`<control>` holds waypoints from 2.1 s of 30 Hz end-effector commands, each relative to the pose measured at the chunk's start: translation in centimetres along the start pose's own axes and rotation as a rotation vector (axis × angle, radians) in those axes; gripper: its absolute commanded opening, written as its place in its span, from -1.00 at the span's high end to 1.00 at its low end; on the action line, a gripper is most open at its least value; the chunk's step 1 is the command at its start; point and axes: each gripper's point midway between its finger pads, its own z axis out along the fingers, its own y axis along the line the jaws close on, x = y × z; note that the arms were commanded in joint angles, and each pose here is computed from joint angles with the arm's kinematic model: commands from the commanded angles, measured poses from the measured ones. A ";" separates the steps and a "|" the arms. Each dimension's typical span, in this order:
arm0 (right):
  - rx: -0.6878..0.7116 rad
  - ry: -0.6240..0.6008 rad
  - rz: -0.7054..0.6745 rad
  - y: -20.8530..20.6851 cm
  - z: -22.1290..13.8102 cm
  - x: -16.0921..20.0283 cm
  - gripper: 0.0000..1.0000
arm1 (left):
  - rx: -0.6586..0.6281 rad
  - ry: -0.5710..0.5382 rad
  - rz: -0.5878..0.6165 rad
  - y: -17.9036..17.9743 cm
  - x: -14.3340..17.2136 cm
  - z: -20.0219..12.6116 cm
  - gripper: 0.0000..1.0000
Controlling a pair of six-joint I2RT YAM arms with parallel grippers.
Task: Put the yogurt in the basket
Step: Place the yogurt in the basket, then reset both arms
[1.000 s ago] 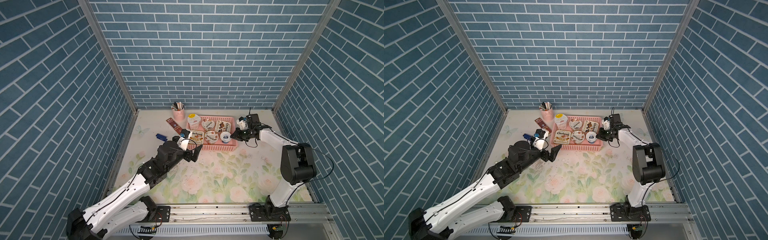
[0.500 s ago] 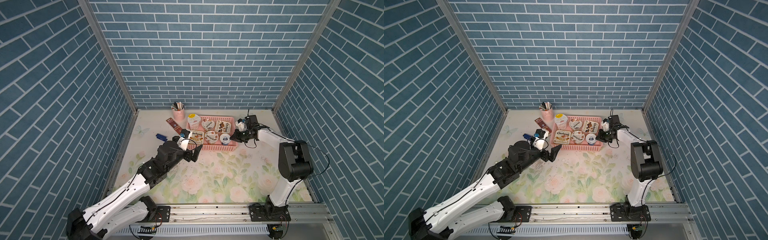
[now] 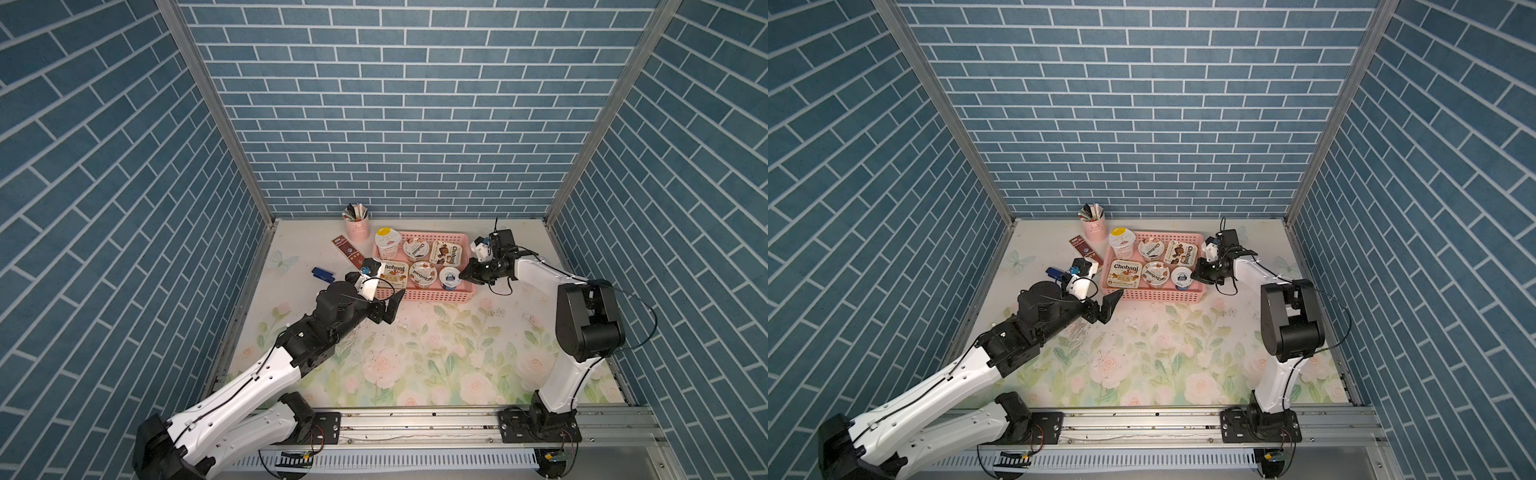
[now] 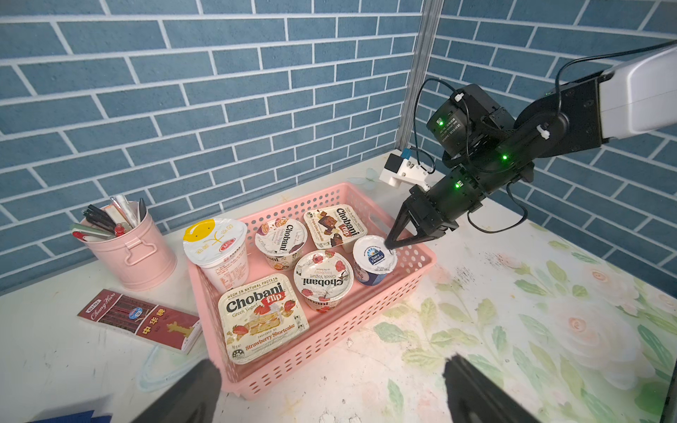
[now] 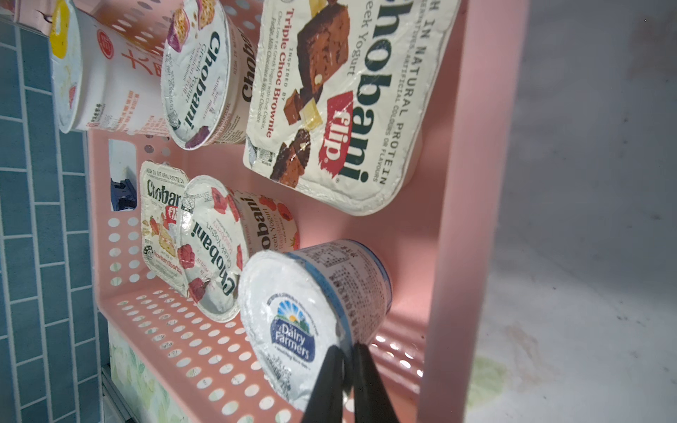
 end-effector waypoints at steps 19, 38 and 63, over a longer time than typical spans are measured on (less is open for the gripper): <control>0.017 -0.025 -0.066 1.1 -1.8 -1.3 0.20 | 0.010 -0.012 0.010 -0.3 -0.6 -0.4 -1.00; -0.053 -0.133 -0.161 5.2 -6.2 -3.0 -0.01 | -0.043 -0.109 0.046 0.7 -2.8 -1.7 -1.00; 0.520 -0.711 -0.423 1.8 -15.7 -3.7 0.01 | -0.462 -0.401 -0.178 16.6 -5.2 -5.4 -1.00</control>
